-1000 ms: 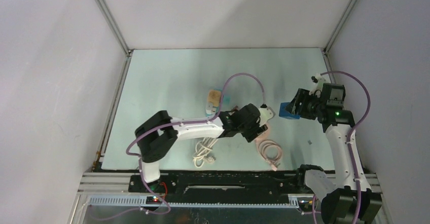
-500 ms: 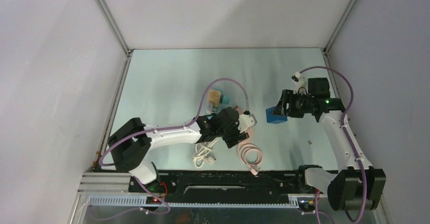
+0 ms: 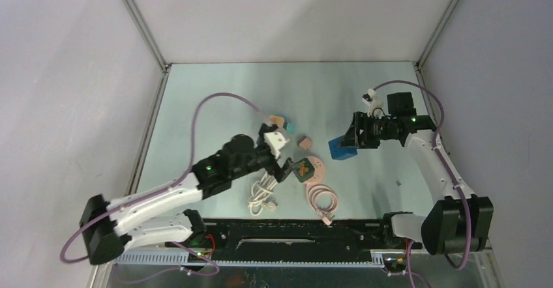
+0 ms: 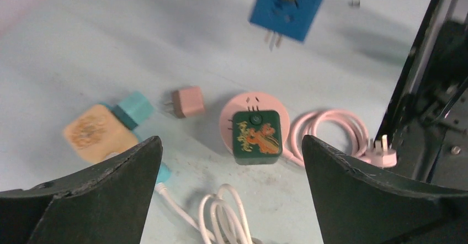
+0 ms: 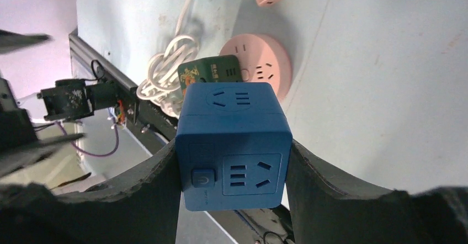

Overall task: Insert the plug
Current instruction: Move the socket to the center of the board, then insert the plug into the socket.

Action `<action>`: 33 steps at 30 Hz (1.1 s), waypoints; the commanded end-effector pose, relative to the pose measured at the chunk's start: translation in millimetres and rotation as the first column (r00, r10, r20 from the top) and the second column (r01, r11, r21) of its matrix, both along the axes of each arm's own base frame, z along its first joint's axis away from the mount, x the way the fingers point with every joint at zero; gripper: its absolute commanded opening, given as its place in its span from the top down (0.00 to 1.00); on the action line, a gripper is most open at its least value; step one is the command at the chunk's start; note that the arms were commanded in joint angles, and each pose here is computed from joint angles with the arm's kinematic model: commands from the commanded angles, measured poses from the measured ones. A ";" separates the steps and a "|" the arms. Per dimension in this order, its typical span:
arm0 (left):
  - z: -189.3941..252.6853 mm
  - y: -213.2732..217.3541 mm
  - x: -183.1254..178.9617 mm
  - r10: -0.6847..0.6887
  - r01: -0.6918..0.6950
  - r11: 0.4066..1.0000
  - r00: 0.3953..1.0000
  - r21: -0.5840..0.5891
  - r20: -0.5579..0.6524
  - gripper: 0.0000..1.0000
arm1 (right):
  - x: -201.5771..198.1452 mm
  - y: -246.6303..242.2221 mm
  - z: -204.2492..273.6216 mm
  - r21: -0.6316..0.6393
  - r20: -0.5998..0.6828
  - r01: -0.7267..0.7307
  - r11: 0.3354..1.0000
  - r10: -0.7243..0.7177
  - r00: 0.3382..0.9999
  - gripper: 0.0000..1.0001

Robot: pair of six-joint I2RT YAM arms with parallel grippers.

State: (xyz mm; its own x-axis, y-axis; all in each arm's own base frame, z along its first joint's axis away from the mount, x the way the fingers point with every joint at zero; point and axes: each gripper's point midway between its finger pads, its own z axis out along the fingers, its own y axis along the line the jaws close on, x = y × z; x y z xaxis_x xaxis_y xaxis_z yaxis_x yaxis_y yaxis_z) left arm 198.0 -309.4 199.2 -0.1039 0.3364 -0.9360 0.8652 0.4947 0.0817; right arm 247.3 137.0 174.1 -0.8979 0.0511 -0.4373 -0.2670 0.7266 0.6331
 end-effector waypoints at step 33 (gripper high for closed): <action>10.9 99.0 1.5 0.332 -0.373 0.904 0.920 -0.209 -0.209 0.00 | 25.4 72.8 -63.7 -0.481 -0.031 -0.302 0.823 0.328 0.944 1.00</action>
State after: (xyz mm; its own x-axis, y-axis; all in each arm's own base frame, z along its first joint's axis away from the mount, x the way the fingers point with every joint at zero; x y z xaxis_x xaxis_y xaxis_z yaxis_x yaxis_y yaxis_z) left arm 195.2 -211.7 209.7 -0.3296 0.0481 -0.9429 0.6435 0.7423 -0.1871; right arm 264.8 209.9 101.9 -0.8461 -0.4035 -0.3483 -0.5053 0.8151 0.2834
